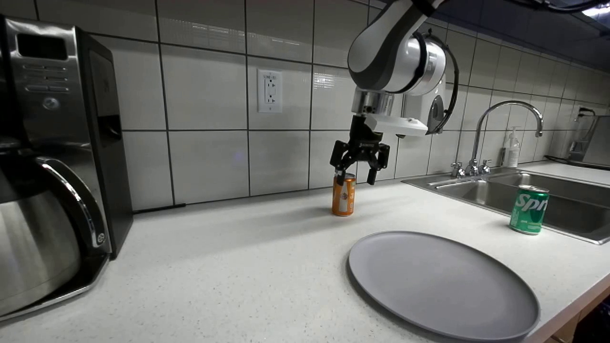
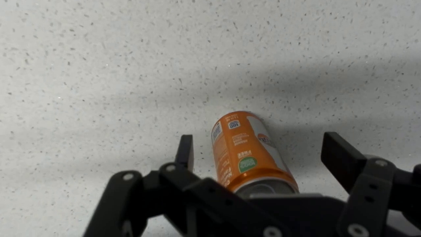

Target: Put the cans on the grey plate

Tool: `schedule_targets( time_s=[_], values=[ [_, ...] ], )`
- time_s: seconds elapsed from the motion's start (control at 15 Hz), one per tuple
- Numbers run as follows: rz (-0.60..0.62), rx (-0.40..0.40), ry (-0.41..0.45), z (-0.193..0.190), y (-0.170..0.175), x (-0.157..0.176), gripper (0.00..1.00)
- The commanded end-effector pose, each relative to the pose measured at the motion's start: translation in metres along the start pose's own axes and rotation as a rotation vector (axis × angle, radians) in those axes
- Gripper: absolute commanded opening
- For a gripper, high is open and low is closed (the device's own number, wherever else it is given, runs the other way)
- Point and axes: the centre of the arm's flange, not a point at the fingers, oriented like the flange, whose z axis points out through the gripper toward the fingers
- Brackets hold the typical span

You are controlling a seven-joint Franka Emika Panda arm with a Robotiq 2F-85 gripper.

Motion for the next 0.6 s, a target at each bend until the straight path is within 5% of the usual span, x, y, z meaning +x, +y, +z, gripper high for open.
schedule_targets(
  time_s=[0.0, 0.53],
  values=[
    [0.001, -0.016, -0.020, 0.000, 0.004, 0.023, 1.00],
    [-0.009, -0.036, -0.052, 0.012, 0.004, 0.046, 1.00]
  ],
)
